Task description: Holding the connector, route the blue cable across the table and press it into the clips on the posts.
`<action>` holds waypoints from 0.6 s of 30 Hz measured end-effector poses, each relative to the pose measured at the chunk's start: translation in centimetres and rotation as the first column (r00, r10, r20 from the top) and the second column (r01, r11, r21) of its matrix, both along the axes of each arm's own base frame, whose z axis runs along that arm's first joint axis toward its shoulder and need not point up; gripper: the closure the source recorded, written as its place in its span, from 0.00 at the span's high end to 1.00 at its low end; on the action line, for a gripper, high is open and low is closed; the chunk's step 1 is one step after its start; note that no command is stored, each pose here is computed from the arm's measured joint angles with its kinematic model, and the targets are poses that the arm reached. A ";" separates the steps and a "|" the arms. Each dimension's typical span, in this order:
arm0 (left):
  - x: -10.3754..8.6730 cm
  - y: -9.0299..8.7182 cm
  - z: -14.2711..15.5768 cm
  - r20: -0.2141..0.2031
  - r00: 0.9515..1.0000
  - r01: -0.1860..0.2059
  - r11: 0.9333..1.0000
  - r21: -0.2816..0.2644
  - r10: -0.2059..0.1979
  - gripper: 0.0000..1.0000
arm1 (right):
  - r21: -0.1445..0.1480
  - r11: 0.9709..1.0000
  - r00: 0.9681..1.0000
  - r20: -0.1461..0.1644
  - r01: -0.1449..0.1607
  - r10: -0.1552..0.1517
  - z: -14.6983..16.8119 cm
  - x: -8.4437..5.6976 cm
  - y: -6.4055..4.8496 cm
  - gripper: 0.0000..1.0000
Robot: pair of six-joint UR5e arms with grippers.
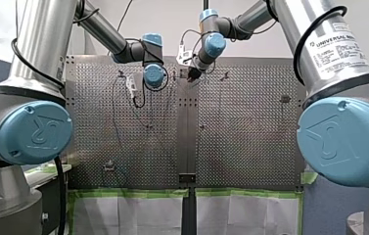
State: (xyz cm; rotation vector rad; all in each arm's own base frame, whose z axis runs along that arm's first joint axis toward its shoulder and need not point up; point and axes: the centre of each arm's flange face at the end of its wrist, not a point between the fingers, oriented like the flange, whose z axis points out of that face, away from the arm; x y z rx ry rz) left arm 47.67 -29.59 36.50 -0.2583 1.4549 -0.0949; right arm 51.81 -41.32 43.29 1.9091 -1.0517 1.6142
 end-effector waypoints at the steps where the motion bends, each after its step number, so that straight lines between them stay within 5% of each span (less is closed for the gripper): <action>1: 0.0 0.0 0.0 0.002 1.000 0.005 1.000 0.001 -0.005 0.00 | -0.001 1.000 1.000 0.001 0.000 0.000 0.1 0.0 0.0 0.00; 18: 1.0 -0.8 0.8 0.046 0.990 0.131 0.991 0.007 -0.131 0.00 | -0.023 1.000 1.000 0.027 0.009 -0.008 2.2 -1.0 0.1 0.00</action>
